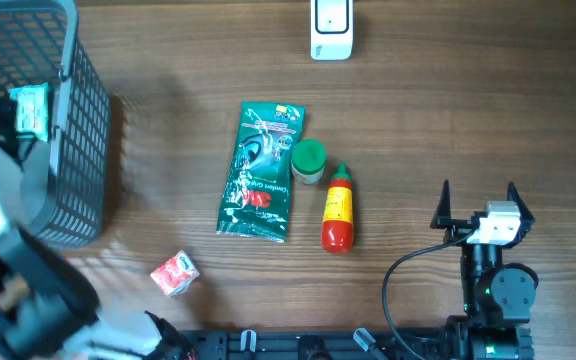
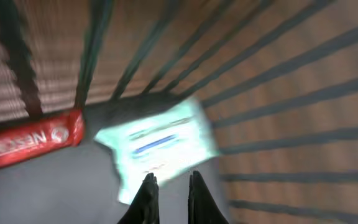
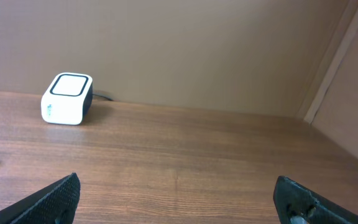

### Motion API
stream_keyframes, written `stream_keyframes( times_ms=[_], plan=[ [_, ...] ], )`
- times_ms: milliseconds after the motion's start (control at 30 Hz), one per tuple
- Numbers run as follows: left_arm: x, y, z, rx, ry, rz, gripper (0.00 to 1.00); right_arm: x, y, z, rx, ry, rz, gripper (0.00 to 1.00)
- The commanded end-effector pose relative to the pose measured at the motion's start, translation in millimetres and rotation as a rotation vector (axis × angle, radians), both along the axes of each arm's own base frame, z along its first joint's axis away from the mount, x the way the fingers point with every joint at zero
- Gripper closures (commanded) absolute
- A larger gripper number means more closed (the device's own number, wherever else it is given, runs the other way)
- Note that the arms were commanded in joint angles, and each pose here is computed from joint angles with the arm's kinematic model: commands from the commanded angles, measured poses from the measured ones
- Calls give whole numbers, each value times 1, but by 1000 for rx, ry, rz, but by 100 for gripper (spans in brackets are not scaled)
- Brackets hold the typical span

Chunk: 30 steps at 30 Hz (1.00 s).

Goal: Scan the item barcode

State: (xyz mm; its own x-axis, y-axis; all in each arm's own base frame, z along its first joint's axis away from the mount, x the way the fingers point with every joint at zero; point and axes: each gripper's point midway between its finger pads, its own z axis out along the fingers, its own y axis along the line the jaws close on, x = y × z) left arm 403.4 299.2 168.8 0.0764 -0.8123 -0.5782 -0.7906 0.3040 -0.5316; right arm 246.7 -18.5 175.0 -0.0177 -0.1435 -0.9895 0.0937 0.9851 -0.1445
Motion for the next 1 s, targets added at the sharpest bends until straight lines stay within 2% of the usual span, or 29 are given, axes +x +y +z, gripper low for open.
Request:
stream_keyframes(
  times_ms=[0, 67, 100, 167, 200, 333, 367, 400, 600, 800, 967],
  plan=[
    [-34, -9, 99, 82, -160, 44, 96, 0, 3, 1, -12, -6, 15, 0],
    [-45, -15, 118, 97, -183, 50, 96, 0, 3, 1, -13, -6, 15, 0],
    [-49, -18, 122, 100, -185, 49, 91, 0, 3, 1, -12, -6, 15, 0],
    [-50, -20, 121, 103, -168, 37, 72, 0, 3, 1, -12, -6, 15, 0],
    [-48, -21, 116, 118, -141, 15, 57, 0, 3, 1, -12, -6, 15, 0],
    [-15, -13, 96, 320, 4, -173, 34, 0, 3, 1, -12, -6, 15, 0],
    [-8, -11, 91, 351, 22, -199, 23, 0, 3, 1, -12, -6, 15, 0],
    [1, -7, 82, 392, 52, -234, 0, 0, 3, 1, -13, -6, 15, 0],
    [32, 9, 3, 461, 221, -375, 0, 0, 3, 1, -12, -6, 15, 0],
    [62, 0, -76, 640, 435, -669, 0, 0, 3, 1, -12, -6, 15, 0],
    [80, -5, -108, 672, 423, -720, 0, 0, 3, 1, -13, -6, 15, 0]
  ],
)
